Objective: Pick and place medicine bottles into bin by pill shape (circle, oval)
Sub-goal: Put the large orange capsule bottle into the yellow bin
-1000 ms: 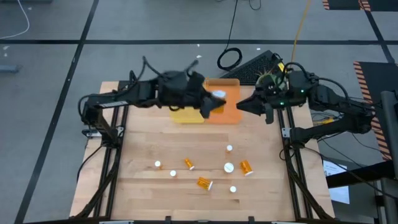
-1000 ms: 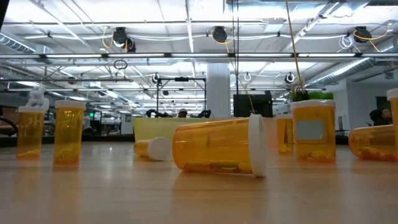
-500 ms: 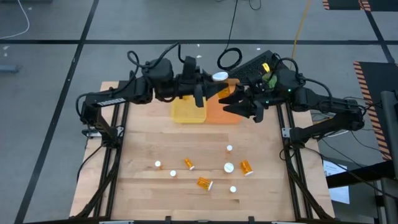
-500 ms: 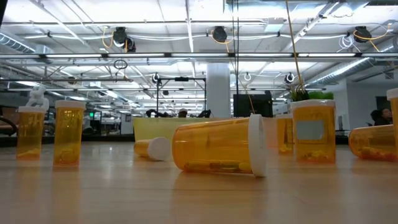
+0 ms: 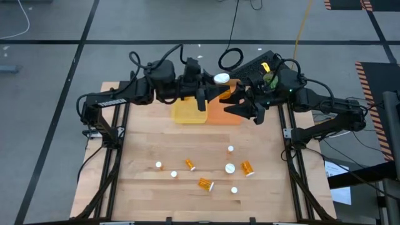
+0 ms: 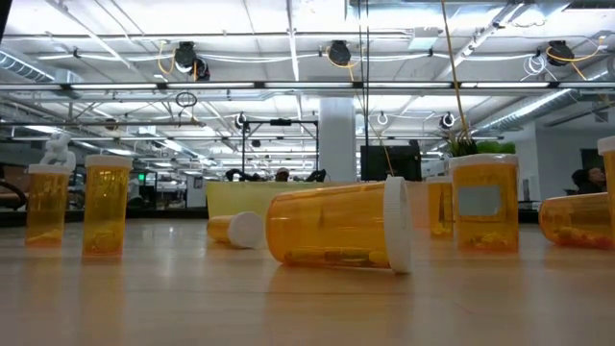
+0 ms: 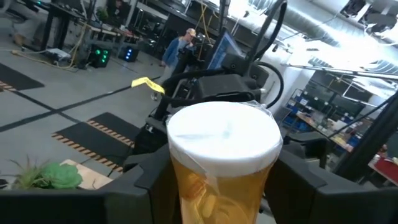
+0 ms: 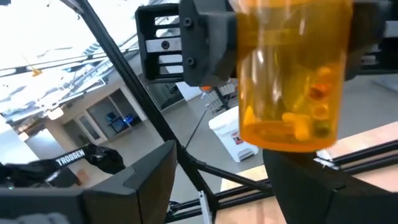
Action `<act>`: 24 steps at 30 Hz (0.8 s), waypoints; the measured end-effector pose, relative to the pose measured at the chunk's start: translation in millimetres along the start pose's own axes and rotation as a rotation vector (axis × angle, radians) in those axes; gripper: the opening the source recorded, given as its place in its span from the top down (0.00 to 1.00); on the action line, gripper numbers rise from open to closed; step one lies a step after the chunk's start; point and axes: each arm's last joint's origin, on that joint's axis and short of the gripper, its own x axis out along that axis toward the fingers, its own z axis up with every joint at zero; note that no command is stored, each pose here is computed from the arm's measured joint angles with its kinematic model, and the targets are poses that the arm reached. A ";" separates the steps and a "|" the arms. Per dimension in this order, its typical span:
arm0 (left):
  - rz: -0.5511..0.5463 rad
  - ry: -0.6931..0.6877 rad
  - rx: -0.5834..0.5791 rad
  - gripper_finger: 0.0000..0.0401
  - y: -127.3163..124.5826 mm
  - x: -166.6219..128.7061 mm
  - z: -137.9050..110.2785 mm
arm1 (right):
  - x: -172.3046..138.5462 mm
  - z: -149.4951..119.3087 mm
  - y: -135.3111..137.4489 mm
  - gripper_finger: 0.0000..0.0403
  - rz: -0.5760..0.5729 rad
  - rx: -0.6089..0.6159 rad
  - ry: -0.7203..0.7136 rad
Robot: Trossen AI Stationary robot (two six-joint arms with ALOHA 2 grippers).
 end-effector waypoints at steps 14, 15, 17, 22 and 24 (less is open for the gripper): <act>-0.005 0.013 0.043 0.50 0.3 0.0 -1.0 | -0.8 2.4 -4.8 0.43 -0.116 -0.031 -0.064; -0.004 0.017 0.047 0.50 0.4 0.0 -1.3 | -0.7 2.3 -5.0 0.42 -0.118 -0.031 -0.064; -0.003 0.021 0.056 0.50 0.4 0.0 -1.7 | -0.7 2.2 -5.1 0.42 -0.120 -0.030 -0.064; -0.007 0.023 0.062 0.50 0.2 -0.2 -1.7 | -0.8 2.7 -5.8 0.42 -0.144 -0.053 -0.076; -0.008 0.022 0.062 0.50 0.0 -0.2 -1.7 | -0.9 2.4 -6.1 0.42 -0.148 -0.057 -0.073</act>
